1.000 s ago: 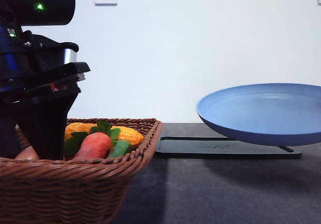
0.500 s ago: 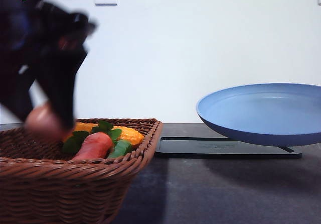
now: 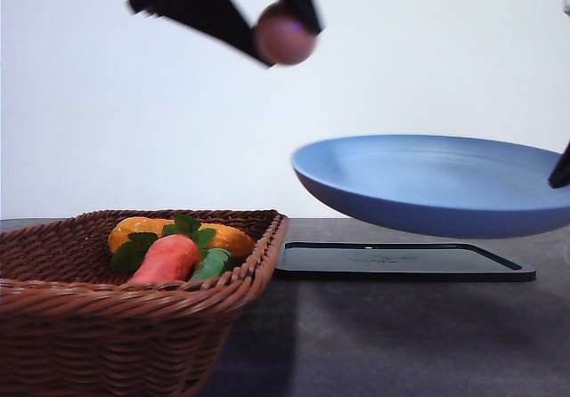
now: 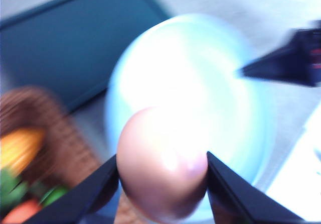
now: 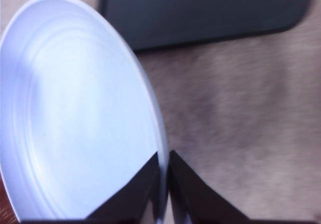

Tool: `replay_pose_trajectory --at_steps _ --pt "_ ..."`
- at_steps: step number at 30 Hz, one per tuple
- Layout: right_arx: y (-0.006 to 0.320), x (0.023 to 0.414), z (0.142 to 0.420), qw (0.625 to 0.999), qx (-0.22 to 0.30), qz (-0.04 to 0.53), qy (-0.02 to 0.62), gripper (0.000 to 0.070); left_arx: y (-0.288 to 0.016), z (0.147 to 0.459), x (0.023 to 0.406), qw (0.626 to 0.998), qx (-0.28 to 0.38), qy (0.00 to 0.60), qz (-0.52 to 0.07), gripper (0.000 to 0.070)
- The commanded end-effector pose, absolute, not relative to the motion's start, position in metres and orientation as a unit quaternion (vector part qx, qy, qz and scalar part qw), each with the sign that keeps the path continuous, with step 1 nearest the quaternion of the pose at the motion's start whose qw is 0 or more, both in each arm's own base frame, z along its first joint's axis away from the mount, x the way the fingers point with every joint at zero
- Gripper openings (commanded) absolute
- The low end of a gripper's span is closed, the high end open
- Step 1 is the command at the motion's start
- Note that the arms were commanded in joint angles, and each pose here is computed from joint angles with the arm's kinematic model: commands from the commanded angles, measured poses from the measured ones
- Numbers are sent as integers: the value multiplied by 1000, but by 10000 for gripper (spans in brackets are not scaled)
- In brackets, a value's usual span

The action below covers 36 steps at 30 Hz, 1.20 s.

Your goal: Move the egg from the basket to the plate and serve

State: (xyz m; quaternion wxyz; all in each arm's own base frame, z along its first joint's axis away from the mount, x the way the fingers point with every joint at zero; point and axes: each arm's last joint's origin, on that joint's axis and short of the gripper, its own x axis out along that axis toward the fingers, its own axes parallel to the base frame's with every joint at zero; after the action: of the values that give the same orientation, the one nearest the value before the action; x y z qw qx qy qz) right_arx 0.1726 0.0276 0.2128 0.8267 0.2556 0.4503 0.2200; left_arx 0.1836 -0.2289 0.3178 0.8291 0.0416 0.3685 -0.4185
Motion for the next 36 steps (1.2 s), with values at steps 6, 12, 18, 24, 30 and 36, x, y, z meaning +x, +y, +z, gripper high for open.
replay_pose_trajectory --at_steps 6,12,18,24,30,36 --pt "38 173 216 818 252 244 455 0 -266 288 183 802 88 385 -449 139" --pt "40 171 215 814 250 247 463 0 -284 260 185 781 118 417 -449 139" --pt "40 170 215 811 251 245 467 0 -290 246 188 774 128 433 -445 140" --pt "40 170 215 811 251 245 468 0 -291 244 189 771 137 431 -448 245" --pt "40 170 214 810 252 244 471 0 -291 244 189 771 138 430 -449 390" --pt "40 172 210 801 256 241 485 0 -290 246 190 772 136 429 -448 494"
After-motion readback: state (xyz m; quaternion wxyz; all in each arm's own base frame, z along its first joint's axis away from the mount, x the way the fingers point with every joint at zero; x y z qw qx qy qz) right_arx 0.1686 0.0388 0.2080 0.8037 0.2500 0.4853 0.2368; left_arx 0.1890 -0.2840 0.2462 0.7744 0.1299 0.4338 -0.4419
